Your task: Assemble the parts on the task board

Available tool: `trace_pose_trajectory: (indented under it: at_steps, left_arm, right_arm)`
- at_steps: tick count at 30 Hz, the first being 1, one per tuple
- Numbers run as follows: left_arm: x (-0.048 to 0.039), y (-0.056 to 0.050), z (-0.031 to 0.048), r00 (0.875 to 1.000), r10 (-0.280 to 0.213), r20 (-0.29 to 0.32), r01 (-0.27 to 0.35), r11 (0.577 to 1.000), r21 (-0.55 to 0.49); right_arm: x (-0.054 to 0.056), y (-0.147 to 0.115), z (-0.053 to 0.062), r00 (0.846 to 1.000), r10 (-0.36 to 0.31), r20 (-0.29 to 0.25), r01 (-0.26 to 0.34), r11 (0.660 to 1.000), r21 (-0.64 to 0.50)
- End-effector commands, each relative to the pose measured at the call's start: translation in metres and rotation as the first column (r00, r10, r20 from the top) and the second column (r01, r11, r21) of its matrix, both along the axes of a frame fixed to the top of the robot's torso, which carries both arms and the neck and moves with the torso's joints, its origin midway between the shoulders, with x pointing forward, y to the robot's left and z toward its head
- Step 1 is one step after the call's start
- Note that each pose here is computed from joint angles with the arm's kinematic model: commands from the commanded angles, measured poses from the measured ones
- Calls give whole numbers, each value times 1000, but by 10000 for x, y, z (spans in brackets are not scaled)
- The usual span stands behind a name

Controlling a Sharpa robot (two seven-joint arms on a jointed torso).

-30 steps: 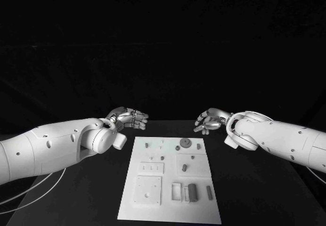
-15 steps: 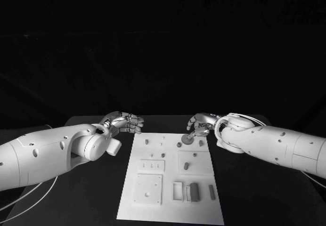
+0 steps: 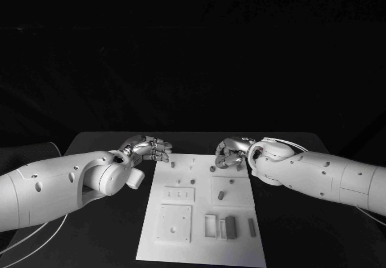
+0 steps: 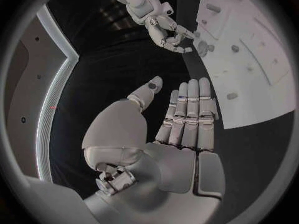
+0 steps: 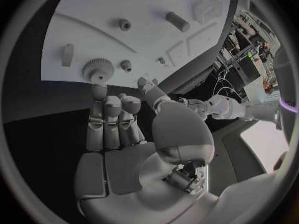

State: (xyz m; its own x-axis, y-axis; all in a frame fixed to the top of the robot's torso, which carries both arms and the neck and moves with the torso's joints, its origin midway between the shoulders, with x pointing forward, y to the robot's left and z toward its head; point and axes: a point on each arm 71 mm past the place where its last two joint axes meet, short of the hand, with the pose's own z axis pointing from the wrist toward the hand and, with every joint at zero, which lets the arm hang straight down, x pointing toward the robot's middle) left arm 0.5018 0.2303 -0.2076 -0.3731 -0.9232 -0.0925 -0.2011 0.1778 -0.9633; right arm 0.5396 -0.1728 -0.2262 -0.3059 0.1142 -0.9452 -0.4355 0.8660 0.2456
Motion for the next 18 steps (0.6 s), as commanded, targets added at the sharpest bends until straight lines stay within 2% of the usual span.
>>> trace_pose_trajectory:
  at_steps: [1, 6, 14, 18]
  left_arm:
    - [-7, -30, 17, 1000, -3, 8, 3, 1000, -7]
    - [-17, -51, 18, 1000, -6, 7, 6, 1000, -8]
    - [-22, -79, 18, 1000, -13, 3, 13, 1000, -9]
    - [-13, -83, 15, 1000, -13, 1, 13, 1000, -8]
  right_arm:
    - [-26, 38, 4, 1000, 20, 17, -20, 1000, -16]
    - [-40, 88, 0, 999, 32, 18, -32, 999, -18]
    - [-55, 96, -107, 999, 34, 18, -33, 999, -39]
    - [-41, 77, -121, 999, 25, 21, -25, 999, -42]
